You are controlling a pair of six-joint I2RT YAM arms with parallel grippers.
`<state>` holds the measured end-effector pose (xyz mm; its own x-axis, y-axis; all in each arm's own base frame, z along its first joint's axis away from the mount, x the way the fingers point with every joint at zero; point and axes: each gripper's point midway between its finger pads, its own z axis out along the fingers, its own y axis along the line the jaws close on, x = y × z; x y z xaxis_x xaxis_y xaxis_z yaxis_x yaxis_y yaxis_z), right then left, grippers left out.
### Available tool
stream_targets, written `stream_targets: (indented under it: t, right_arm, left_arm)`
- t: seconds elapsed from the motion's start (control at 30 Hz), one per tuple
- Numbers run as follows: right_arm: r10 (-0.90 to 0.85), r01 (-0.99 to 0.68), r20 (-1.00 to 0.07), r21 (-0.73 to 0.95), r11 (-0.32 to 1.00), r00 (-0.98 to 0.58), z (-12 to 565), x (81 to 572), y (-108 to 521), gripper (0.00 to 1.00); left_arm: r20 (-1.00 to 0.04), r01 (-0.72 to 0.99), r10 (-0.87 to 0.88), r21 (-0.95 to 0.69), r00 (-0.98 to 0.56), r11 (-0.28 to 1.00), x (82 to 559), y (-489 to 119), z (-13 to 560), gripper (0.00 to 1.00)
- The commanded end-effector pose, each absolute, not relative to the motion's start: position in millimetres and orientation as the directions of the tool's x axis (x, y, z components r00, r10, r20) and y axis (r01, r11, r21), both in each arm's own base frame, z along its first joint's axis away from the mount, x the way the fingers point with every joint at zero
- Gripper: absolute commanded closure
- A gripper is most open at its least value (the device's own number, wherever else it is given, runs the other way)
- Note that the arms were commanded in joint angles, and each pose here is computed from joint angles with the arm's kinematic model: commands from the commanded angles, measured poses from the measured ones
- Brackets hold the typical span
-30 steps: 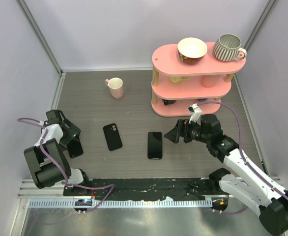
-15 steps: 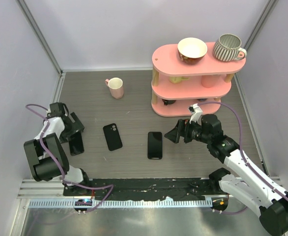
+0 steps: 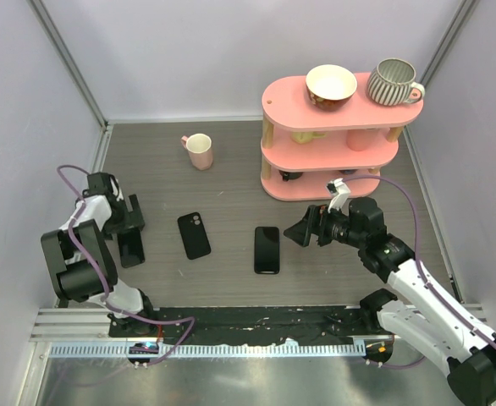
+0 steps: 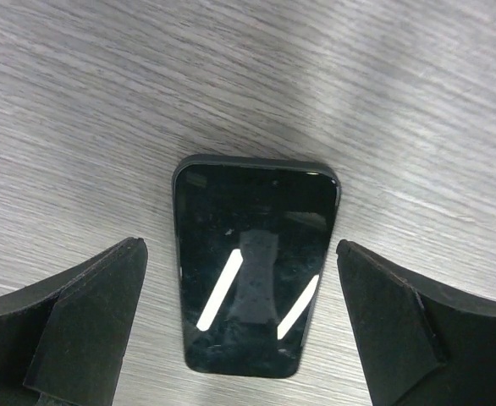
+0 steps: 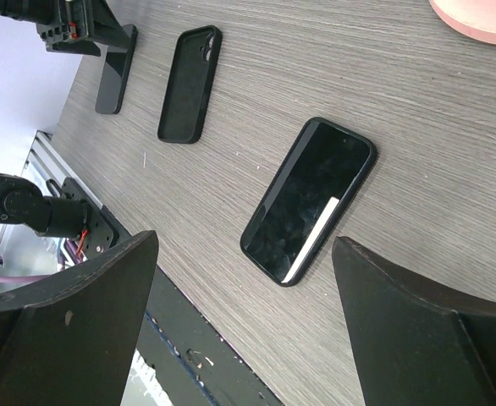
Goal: Put the phone into the phone case
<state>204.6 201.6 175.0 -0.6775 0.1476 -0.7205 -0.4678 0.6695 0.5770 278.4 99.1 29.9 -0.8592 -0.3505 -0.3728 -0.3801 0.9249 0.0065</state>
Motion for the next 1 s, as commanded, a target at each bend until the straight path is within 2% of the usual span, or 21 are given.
stream_targets:
  t: [0.0, 0.23, 0.47, 0.63, 0.87, 0.97]
  right_arm:
    - [0.177, -0.52, -0.778, 0.551, 0.653, -0.602, 204, 211, 203, 0.1]
    - [0.18, -0.532, -0.787, 0.547, 0.646, -0.59, 208, 208, 202, 0.1]
    - [0.18, -0.536, -0.79, 0.545, 0.644, -0.586, 210, 208, 202, 0.09]
    - [0.178, -0.542, -0.79, 0.546, 0.639, -0.586, 211, 207, 203, 0.1]
    - [0.185, -0.544, -0.795, 0.544, 0.639, -0.578, 214, 206, 202, 0.1]
    - [0.188, -0.544, -0.796, 0.544, 0.638, -0.575, 215, 206, 202, 0.1]
  left_arm:
    - [-0.342, -0.268, -0.221, 0.096, -0.913, 0.959, 277, 107, 20, 0.0]
    - [-0.34, -0.186, -0.159, 0.047, -0.927, 0.982, 286, 93, 22, 0.0]
    - [-0.371, -0.154, -0.123, 0.056, -0.92, 0.986, 286, 91, 28, 0.08]
    - [-0.385, -0.121, -0.104, 0.018, -0.917, 0.993, 288, 78, 33, 0.22]
    - [-0.37, -0.061, -0.049, 0.021, -0.928, 0.998, 291, 55, 49, 0.32]
    - [-0.369, -0.053, -0.038, 0.029, -0.929, 0.998, 292, 46, 56, 0.39]
